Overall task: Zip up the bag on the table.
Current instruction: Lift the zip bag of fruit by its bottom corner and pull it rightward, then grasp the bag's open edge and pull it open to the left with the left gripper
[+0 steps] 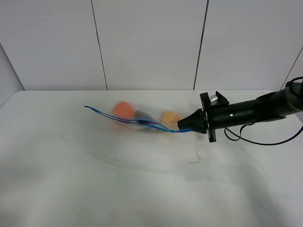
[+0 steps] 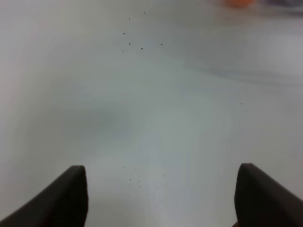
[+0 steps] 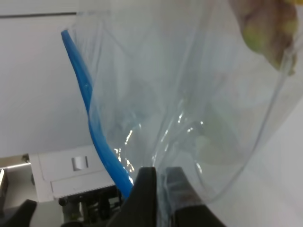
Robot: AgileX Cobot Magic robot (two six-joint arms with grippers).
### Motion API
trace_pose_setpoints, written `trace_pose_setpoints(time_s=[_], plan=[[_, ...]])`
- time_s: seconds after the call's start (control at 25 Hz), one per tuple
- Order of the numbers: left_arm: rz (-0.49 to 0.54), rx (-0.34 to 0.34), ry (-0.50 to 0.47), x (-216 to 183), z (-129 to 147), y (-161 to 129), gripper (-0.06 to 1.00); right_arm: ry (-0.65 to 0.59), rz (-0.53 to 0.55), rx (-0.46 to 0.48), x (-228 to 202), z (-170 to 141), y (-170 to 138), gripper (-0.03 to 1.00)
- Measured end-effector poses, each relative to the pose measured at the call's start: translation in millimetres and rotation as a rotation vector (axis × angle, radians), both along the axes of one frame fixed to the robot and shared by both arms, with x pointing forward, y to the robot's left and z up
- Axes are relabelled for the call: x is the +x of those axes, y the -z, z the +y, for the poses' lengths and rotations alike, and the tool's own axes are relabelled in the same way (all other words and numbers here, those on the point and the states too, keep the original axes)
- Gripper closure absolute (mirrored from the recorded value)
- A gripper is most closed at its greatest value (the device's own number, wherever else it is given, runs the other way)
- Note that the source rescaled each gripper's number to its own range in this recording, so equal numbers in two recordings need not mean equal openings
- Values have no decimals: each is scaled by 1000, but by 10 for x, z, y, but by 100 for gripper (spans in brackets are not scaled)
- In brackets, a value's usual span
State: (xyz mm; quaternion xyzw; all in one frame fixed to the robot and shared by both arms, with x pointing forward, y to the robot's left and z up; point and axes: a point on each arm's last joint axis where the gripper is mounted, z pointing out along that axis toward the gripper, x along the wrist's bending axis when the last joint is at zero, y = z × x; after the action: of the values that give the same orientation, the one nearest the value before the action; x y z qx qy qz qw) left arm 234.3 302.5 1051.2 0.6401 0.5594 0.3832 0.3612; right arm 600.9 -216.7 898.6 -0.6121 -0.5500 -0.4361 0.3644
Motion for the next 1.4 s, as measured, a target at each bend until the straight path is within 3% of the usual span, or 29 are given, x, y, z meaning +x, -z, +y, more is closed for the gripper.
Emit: trace_pose_setpoints(time_s=[1.0, 1.12, 1.4], plan=[[-12, 5, -4, -2, 6, -18, 5, 21, 46, 8, -3, 0, -55, 97], [-61, 3, -4, 12, 5, -229, 5, 21, 46, 8, -3, 0, -55, 97], [33, 8, -3, 636, -26, -1004, 5, 21, 46, 8, -3, 0, -55, 97]])
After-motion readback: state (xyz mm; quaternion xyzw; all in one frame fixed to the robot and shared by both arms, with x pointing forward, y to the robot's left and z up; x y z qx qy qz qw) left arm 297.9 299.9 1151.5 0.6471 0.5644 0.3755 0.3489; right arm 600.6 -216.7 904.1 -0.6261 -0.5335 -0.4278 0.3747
